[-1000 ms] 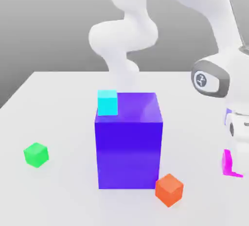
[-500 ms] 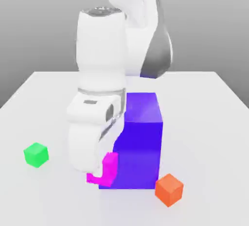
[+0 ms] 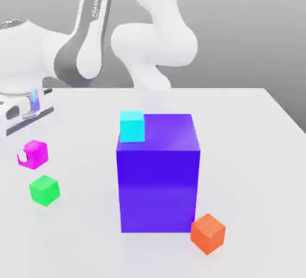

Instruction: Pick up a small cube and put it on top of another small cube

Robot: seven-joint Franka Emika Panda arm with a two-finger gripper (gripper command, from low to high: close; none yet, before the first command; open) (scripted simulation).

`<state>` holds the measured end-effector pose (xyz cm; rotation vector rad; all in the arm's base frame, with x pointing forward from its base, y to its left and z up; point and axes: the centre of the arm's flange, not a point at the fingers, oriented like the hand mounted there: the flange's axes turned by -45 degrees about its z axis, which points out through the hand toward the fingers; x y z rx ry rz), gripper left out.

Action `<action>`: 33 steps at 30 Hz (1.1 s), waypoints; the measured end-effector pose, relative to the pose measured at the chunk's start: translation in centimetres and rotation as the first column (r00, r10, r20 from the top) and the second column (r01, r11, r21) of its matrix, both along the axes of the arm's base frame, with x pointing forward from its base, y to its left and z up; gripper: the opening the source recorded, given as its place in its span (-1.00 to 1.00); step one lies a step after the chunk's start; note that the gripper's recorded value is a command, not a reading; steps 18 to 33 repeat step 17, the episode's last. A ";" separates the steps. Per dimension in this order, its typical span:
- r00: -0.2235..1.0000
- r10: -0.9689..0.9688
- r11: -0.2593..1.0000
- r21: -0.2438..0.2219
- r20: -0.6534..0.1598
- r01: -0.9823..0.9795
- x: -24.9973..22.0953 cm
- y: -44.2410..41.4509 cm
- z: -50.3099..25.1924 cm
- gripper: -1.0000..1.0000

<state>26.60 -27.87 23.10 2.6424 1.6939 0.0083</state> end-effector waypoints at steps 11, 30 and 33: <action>1.000 -0.004 1.000 0.002 -0.005 0.004 -0.4 0.1 -5.1 1.00; 1.000 -0.006 1.000 0.001 0.000 0.006 -0.2 -0.1 -3.1 1.00; 1.000 -0.006 1.000 0.001 0.000 0.006 -0.2 -0.1 -3.1 1.00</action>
